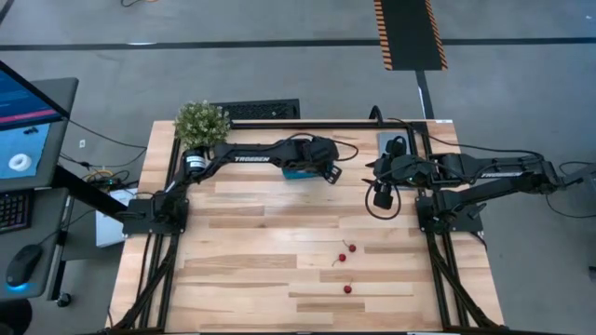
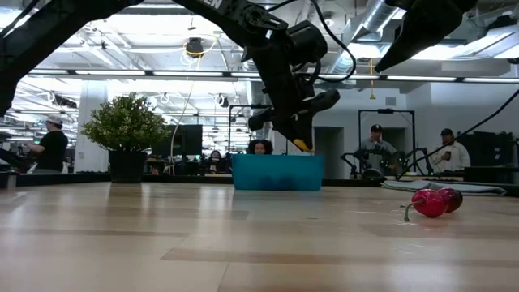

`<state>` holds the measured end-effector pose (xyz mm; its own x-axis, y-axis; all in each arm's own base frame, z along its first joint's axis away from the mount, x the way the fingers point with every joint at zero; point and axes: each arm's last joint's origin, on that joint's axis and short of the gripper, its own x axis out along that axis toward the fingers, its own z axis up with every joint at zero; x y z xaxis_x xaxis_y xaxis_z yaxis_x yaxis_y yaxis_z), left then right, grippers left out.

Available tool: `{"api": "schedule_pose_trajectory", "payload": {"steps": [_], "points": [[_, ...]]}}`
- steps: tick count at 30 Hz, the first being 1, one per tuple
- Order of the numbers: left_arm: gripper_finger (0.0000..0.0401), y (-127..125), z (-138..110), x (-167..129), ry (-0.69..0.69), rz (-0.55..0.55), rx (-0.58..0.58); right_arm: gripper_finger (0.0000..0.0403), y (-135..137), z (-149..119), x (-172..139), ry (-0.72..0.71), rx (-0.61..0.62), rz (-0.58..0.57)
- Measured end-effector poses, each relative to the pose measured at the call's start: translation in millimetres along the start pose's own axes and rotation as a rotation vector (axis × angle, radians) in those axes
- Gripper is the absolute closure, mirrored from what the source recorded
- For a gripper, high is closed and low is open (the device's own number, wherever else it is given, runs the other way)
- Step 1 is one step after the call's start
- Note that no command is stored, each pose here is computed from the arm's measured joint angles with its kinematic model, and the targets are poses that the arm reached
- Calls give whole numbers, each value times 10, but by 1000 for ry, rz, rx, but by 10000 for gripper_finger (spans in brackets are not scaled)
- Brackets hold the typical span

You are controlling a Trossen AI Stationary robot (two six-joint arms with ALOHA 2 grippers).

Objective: Pick and placing Produce into tupperware
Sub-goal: Put the corn into the blue bin

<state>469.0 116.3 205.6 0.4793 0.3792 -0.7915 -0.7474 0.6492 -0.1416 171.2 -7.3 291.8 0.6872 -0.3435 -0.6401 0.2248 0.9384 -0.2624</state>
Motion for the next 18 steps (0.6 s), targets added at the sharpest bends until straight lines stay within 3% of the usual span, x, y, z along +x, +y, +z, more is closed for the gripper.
{"api": "schedule_pose_trajectory", "payload": {"steps": [7, 18], "points": [[353, 180, 86, 49, -7, 68, -22, 178, 0, 0, 0, 0, 0, 0], [348, 323, -57, 257, 42, 94, -34, 178, 0, -14, 0, 14, -5, 0]]}}
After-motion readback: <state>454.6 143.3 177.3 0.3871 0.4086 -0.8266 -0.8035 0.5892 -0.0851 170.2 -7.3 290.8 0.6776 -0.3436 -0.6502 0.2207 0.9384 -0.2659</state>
